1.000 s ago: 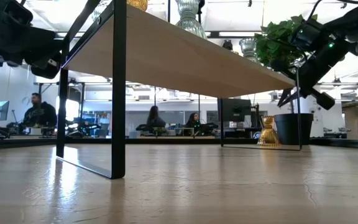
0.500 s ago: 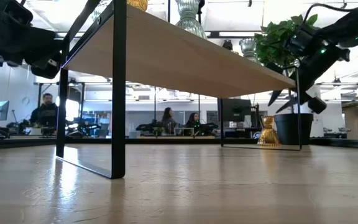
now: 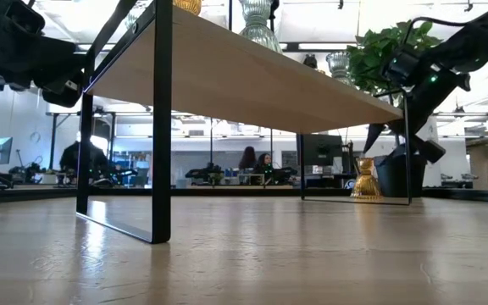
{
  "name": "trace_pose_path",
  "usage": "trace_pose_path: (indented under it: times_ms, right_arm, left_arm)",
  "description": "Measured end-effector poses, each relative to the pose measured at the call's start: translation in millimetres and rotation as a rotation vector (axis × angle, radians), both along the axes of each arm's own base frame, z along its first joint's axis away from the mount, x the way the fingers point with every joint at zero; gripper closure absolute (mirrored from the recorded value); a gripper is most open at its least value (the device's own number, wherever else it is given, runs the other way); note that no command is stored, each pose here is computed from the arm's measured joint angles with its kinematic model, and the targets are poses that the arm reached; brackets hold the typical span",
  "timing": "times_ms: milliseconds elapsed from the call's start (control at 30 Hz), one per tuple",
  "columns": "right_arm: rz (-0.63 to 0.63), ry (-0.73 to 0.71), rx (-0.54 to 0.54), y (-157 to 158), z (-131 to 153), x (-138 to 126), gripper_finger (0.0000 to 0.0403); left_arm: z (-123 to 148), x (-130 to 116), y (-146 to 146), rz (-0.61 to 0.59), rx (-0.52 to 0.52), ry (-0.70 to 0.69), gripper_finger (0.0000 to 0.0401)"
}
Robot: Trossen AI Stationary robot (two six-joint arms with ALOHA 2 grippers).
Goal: Pick & Place candle stick holders
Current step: Put the yellow candle holder on the shelf
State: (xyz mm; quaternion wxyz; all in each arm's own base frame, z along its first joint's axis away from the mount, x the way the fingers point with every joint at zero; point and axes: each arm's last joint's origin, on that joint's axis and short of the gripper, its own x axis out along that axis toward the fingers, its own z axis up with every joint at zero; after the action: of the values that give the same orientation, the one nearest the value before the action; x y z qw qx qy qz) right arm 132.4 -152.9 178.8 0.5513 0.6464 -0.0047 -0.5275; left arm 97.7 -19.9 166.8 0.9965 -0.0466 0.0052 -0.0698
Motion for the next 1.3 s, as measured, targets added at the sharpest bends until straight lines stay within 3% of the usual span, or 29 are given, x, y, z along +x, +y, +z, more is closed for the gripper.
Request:
trace_pose_path:
  times_ms: [267,800,1300]
  right_arm:
    - [-0.013,-0.025,-0.008,-7.8,-6.0,6.8,0.0205]
    - [-0.069,-0.027,-0.048,-9.8,-2.7,6.2,0.0262]
    - [-0.091,0.015,-0.015,-7.3,-5.5,2.6,0.0259]
  left_arm:
    - [0.0,0.0,0.0,0.000,0.000,0.000,0.0281]
    - [0.0,0.0,0.0,0.000,0.000,0.000,0.0281]
    - [0.0,0.0,0.0,0.000,0.000,0.000,0.0281]
